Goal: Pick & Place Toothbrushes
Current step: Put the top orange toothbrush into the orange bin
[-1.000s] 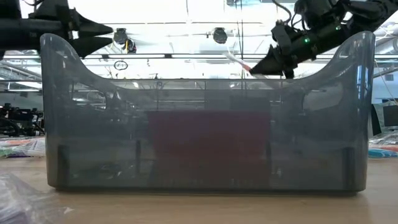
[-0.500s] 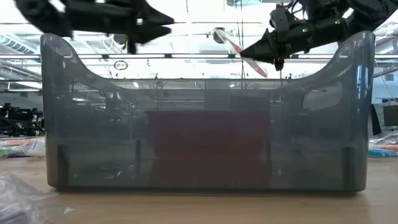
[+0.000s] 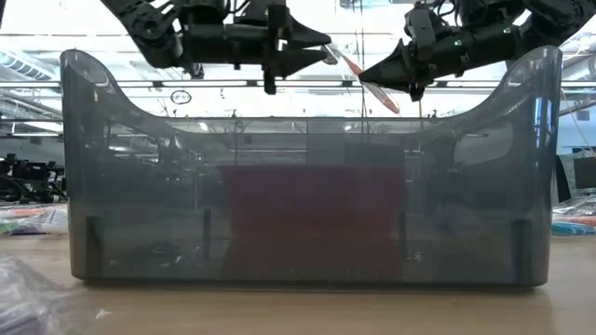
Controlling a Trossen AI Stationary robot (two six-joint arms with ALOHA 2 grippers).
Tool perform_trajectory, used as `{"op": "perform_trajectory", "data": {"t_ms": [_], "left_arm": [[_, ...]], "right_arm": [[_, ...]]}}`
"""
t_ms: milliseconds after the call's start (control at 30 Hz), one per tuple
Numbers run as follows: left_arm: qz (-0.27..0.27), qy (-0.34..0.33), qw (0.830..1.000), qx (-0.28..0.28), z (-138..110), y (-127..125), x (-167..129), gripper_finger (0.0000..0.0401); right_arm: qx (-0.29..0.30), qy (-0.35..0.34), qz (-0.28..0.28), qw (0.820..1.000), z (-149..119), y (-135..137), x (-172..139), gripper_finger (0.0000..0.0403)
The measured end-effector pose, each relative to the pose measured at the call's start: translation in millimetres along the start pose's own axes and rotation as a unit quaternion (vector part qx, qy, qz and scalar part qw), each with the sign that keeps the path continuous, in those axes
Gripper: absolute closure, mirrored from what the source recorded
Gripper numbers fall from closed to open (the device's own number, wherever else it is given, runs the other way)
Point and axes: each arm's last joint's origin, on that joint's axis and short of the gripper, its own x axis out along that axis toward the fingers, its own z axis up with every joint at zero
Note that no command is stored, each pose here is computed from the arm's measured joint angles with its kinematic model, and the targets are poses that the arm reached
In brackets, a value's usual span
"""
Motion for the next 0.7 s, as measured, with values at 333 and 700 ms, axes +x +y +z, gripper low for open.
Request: {"op": "perform_trajectory", "data": {"t_ms": [333, 700], "left_arm": [[0.003, -0.003, 1.000, -0.009, 0, 5, 14, 0.0256], [0.042, -0.020, 0.999, -0.008, 2, 6, 14, 0.0256]], "right_arm": [[-0.004, -0.008, 0.001, 1.000, 2, 0, 0, 0.0389], [-0.003, -0.018, 0.002, 1.000, 4, 0, 0, 0.0388]]}}
